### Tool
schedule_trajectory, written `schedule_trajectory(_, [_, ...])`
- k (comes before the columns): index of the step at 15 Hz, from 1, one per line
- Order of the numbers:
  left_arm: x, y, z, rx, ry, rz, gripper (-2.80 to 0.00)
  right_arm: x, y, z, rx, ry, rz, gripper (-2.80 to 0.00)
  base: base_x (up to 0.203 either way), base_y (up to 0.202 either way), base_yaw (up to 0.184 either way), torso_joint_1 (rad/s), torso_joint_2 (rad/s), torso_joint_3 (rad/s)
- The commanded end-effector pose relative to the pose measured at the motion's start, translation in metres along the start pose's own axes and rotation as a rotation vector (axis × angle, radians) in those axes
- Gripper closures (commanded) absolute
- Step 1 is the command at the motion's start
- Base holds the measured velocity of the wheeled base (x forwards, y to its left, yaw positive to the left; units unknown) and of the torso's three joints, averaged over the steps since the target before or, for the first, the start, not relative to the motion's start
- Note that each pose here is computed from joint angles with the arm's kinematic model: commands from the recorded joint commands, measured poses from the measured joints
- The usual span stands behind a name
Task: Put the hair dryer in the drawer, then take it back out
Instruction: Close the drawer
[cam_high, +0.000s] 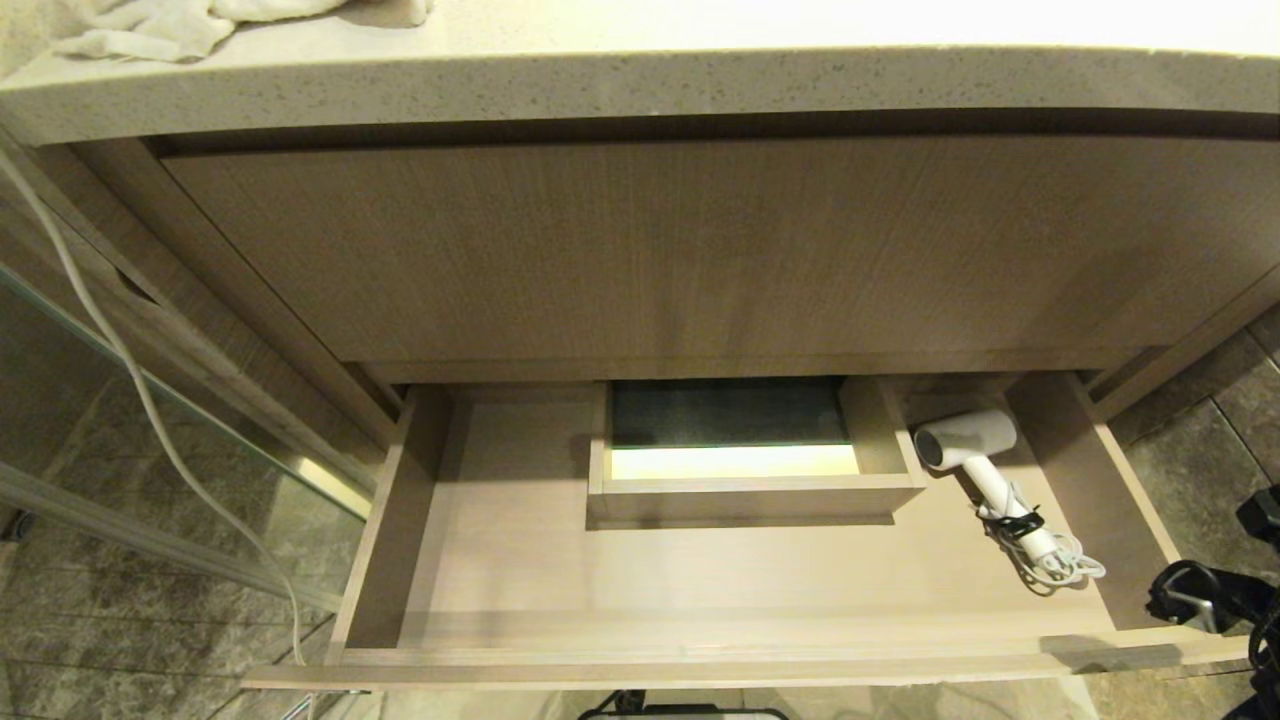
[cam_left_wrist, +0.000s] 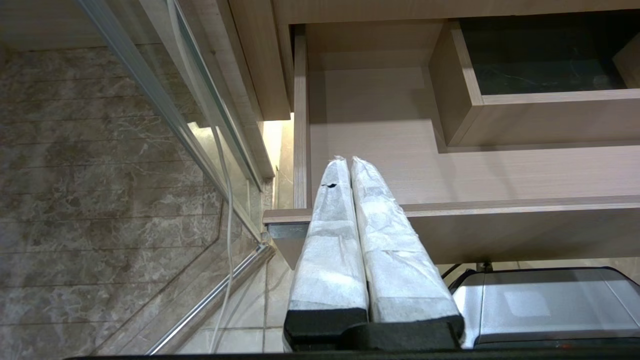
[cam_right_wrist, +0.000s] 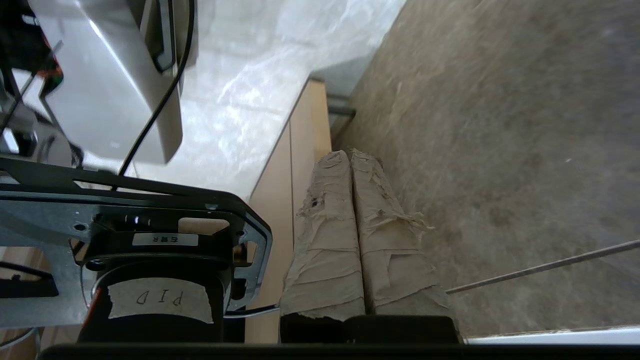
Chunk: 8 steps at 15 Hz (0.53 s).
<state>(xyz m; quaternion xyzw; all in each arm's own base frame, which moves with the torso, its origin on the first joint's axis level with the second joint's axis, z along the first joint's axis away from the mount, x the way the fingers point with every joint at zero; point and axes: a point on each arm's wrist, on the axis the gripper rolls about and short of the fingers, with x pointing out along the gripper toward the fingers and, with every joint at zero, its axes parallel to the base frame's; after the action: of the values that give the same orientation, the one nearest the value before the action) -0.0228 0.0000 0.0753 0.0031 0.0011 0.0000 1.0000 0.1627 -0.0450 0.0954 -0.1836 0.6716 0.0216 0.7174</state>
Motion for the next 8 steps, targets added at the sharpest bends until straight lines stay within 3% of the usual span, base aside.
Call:
schedule_trajectory(1, [0.0,0.0,0.0,0.0,0.002,0.0,0.0,0.018,-0.001,0.008,-0.018,0.076,0.047,0.0,0.0,0.0,0.0,0.0,0.0,0.0])
schedule_trajectory(8, [0.0,0.0,0.0,0.0,0.002,0.0,0.0,0.062,-0.016,0.04,0.007,0.118,0.082,0.0,0.0,0.0,0.0,0.0,0.0,0.0])
